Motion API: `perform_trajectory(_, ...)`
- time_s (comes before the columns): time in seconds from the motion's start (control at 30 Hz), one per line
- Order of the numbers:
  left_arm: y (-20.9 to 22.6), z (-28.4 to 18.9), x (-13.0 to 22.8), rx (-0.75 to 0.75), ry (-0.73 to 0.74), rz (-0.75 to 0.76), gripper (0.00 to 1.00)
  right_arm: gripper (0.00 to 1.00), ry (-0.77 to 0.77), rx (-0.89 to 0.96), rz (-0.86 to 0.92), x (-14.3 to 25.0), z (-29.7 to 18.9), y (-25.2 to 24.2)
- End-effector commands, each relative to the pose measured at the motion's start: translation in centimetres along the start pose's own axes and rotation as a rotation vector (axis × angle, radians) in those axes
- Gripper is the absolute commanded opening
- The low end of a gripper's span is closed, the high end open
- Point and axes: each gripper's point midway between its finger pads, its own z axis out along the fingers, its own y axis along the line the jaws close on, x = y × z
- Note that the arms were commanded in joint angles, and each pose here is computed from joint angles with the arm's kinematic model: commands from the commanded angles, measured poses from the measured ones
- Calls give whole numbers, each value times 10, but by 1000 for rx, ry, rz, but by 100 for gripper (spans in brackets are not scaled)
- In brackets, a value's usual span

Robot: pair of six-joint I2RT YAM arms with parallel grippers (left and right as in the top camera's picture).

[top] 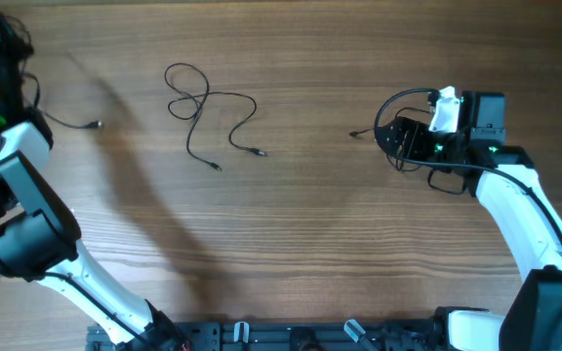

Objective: Untangle cables

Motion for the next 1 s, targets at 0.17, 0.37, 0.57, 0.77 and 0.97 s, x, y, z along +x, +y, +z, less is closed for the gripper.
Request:
perform_trajectory(0.17,-152,24,-58,423,-61,58,4,100,-13,19,9,-2,-2,0)
perform_trajectory(0.37,-201,19,-103,489,-81,66,4,100,-18,43,7,-2,-3,-4)
perform_trajectory(0.57,-83,32,-98,17,-1,104,4,100,-22,49,2,-3,-3,-5)
perform_trajectory(0.77,55,-2,-97,-508,20,113,4,100,-28,59,-20,-5,-3,-6)
perform_trajectory(0.97,116,-12,-74,-592,47,108,4,100,-33,65,-19,-6,-3,-8)
